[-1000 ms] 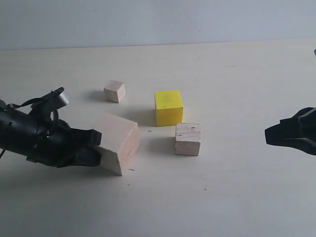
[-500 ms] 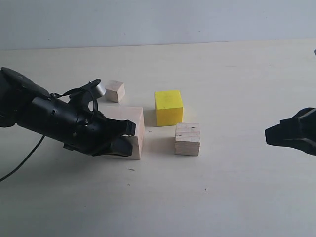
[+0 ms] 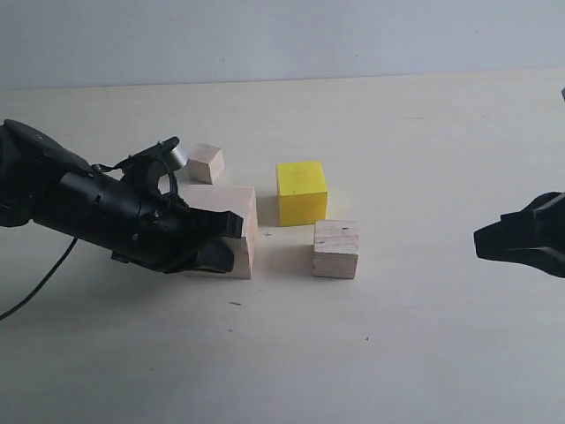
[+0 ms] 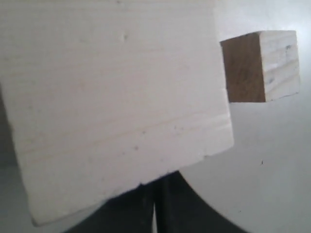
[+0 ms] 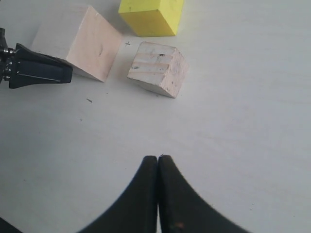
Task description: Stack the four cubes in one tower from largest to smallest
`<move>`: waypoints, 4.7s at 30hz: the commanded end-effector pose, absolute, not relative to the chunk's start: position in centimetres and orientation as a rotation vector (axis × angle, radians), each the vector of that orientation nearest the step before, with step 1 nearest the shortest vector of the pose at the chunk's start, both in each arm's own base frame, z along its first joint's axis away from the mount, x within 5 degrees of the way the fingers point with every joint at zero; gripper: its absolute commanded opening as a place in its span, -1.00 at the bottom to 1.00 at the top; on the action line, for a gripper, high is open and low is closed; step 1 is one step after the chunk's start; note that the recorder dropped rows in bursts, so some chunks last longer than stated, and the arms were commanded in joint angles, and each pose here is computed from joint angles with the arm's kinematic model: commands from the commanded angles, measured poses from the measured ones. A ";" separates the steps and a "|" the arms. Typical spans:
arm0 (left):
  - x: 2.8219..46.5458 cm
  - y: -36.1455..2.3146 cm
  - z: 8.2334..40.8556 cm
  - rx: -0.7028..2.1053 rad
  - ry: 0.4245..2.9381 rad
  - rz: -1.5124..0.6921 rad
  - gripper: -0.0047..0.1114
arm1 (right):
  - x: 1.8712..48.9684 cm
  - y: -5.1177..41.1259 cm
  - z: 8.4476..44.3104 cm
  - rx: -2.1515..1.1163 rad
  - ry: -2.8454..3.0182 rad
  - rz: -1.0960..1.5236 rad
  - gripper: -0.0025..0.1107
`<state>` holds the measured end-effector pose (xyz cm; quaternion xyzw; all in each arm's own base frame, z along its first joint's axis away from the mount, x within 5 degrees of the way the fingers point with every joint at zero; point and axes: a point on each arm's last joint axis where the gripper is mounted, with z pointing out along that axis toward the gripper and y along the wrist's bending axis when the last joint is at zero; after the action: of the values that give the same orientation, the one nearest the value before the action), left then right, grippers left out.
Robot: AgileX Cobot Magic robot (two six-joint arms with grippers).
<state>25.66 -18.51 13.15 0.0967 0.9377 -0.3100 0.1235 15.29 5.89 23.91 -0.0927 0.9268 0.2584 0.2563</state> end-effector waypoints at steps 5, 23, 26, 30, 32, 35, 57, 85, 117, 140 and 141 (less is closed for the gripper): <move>27.4 -19.6 15.0 0.302 2.644 -0.937 -0.92 | 15.5 5.9 24.1 -0.262 2.507 0.691 -0.96; 25.4 -19.4 20.6 0.476 2.538 -1.044 -0.92 | 15.4 5.9 24.0 -0.268 2.513 0.694 -0.96; 24.5 -17.6 21.9 0.425 2.549 -0.851 -0.92 | 15.4 5.9 24.0 -0.266 2.518 0.700 -0.96; 24.3 -14.5 21.7 0.292 2.616 -0.611 -0.92 | 15.4 5.9 24.0 -0.266 2.518 0.700 -0.96; 24.5 -13.7 21.0 0.283 2.676 -0.580 -0.92 | 15.4 5.9 24.0 -0.265 2.517 0.699 -0.96; 25.2 -13.4 19.8 0.235 2.705 -0.570 -0.92 | 15.4 5.9 24.0 -0.264 2.516 0.697 -0.96; 32.2 -16.1 14.0 0.173 2.751 -0.516 -0.92 | 15.3 5.9 23.9 -0.282 2.528 0.691 -0.96; 31.9 -22.3 13.9 0.271 2.694 -0.683 -0.92 | 15.3 5.8 23.9 -0.297 2.533 0.671 -0.96; 25.0 -26.8 13.9 0.569 2.668 -0.712 -0.92 | 15.1 5.8 23.8 -0.308 2.544 0.677 -0.96; 27.2 -28.0 13.1 0.490 2.601 -0.679 -0.92 | 15.1 5.8 23.8 -0.309 2.545 0.675 -0.96; 27.2 -28.0 13.0 0.490 2.603 -0.678 -0.92 | 15.1 5.8 23.8 -0.309 2.545 0.675 -0.96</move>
<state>26.94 -27.78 12.87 0.1776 0.9346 -0.2427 0.1902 15.03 5.78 23.69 -0.1091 0.9316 0.2476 0.2426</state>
